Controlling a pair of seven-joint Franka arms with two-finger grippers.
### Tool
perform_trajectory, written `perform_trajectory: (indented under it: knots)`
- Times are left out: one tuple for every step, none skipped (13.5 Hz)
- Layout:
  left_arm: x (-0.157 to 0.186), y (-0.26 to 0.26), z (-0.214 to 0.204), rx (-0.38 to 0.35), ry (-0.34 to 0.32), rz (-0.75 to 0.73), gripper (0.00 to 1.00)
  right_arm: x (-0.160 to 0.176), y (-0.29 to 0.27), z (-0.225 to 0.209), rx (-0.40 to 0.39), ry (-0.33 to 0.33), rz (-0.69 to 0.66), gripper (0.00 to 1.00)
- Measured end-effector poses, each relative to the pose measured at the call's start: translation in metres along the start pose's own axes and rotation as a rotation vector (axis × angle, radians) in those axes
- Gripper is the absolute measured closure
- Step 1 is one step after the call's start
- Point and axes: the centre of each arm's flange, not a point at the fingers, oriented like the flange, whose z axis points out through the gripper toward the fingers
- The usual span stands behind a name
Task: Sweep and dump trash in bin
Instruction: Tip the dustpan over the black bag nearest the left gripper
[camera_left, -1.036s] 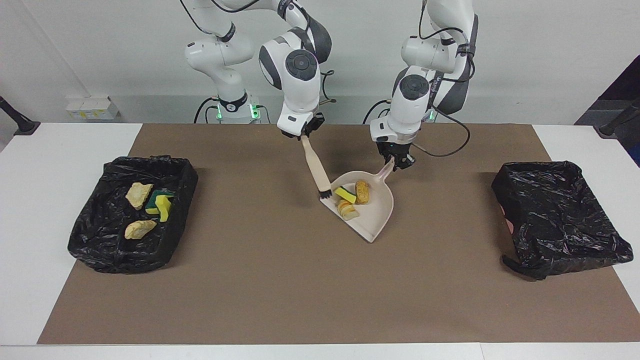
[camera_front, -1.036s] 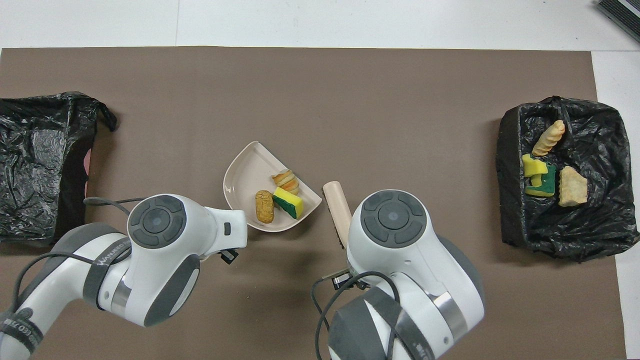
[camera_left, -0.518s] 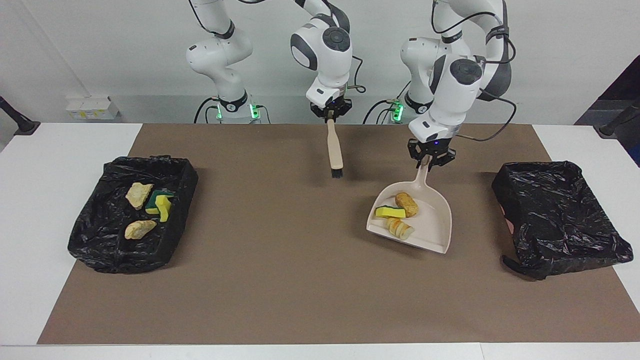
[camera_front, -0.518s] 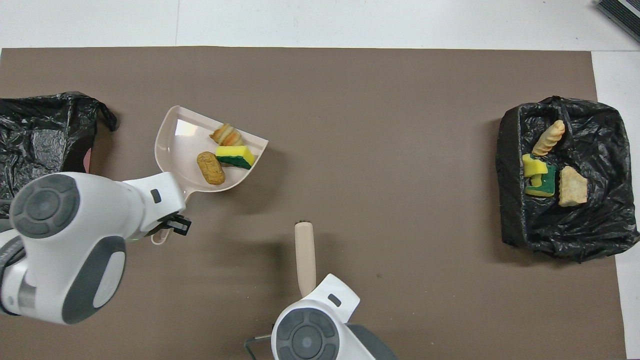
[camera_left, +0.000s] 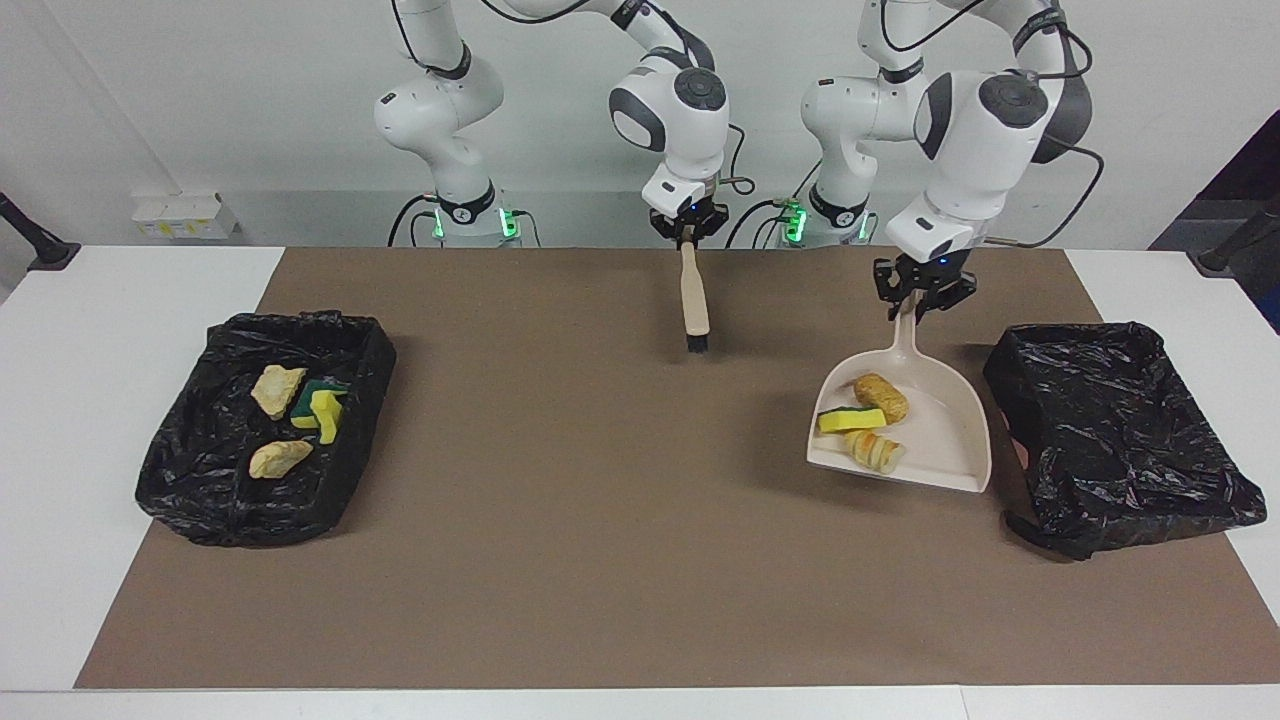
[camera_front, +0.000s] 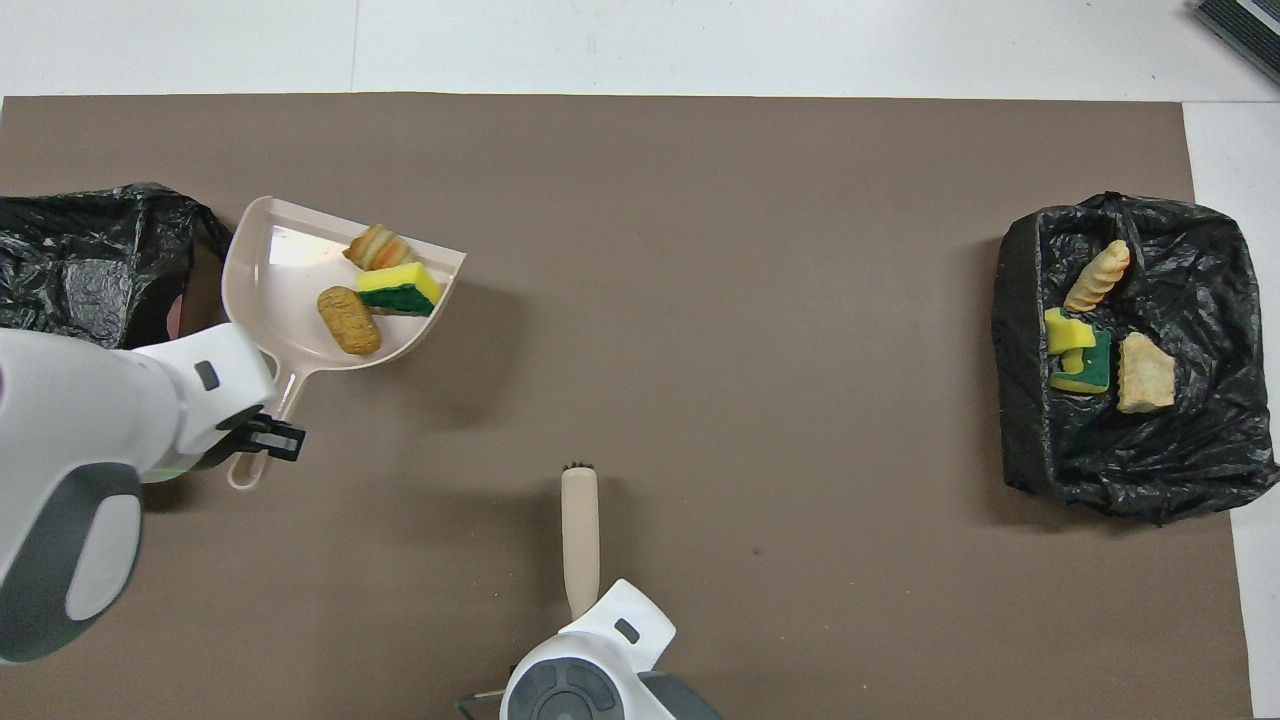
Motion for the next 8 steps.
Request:
perform_trajectory:
  knots:
    - [-0.011,-0.028,-0.003,-0.001,-0.018,-0.005,0.69,0.001,0.000,0.001,-0.001,-0.002,0.001,0.73]
    - [-0.020,-0.054,-0.005,0.003,-0.028,-0.006,0.69,0.002,0.000,0.001,0.000,-0.002,0.002,0.73]
    - [-0.031,-0.084,-0.007,0.013,-0.036,0.009,0.69,0.002,-0.001,0.000,0.002,-0.001,0.002,0.73]
    - [-0.040,-0.115,-0.011,0.030,-0.045,0.048,0.69,0.002,-0.001,0.000,0.002,0.000,0.002,0.73]
    - [-0.048,-0.143,-0.015,0.059,-0.060,0.100,0.69,0.002,-0.001,-0.001,0.002,0.000,0.002,0.73]
    - [-0.054,-0.170,-0.019,0.096,-0.087,0.160,0.69,0.002,-0.001,-0.001,0.003,0.000,0.002,0.72]
    - [-0.058,-0.195,-0.021,0.129,-0.120,0.227,0.69,0.003,-0.001,-0.001,0.004,0.000,0.004,0.70]
    - [-0.061,-0.216,-0.019,0.161,-0.152,0.304,0.69,0.004,0.000,-0.001,0.005,-0.001,0.008,0.69]
